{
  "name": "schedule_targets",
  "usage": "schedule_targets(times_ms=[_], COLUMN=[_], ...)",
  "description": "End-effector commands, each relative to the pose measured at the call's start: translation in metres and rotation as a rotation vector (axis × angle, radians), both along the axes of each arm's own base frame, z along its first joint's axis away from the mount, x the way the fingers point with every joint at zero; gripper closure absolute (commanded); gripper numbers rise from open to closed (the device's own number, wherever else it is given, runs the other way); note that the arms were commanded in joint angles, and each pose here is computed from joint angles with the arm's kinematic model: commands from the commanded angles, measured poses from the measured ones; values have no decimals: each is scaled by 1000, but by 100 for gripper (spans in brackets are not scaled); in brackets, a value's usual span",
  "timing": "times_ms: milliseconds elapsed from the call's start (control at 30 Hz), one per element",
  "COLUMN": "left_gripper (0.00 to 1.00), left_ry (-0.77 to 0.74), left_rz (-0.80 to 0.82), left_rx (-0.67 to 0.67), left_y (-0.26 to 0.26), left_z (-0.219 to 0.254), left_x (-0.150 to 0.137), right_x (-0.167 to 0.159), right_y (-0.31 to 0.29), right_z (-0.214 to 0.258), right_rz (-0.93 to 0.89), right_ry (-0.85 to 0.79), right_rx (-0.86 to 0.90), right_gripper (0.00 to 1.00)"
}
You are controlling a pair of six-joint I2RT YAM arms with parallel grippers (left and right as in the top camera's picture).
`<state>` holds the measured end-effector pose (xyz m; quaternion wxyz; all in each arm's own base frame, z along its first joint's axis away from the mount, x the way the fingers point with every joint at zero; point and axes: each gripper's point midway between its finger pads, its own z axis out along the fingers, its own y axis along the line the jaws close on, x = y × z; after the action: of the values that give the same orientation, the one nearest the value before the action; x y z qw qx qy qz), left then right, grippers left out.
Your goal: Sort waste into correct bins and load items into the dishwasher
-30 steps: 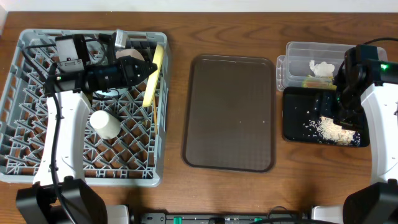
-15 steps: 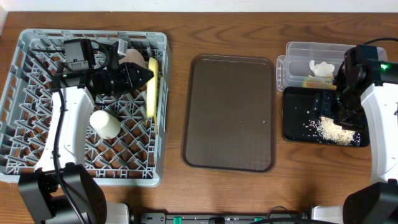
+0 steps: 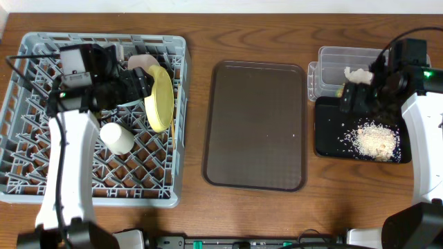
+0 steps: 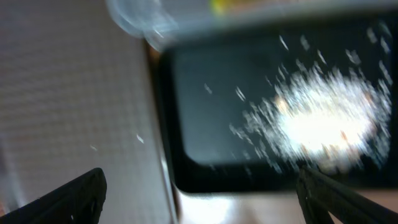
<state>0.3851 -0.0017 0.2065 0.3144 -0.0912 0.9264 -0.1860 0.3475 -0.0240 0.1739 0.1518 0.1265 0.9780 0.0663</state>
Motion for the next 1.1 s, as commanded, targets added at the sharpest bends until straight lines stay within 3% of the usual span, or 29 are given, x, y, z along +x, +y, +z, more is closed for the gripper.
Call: schedule_targets(times_ms=[0,233,367,567,933,1067], left_gripper=[21,14,13,13,12,12], left_ry=[-43,-4,115,230,238,241], left_rz=[7,-46,-50,-96,-118,-119], left_rx=[47,69,174,238,239,239], left_y=[1,-23,-26,-37,-44,-44], left_z=[19,20,-2,-17,-18,-18], left_x=[-10,-30,-49,-75,-79,-80], right_x=[20,38,28,6,-6,-10], right_y=[18,19,17,10,7,7], right_z=[14,24,18,7,2,2], right_rz=[83,117,99,41,29,29], right_ry=[-109,-200,-148,-40,16,30], right_rx=[100,96,88,65,44,47], right_gripper=[3,3,12,12,13,21])
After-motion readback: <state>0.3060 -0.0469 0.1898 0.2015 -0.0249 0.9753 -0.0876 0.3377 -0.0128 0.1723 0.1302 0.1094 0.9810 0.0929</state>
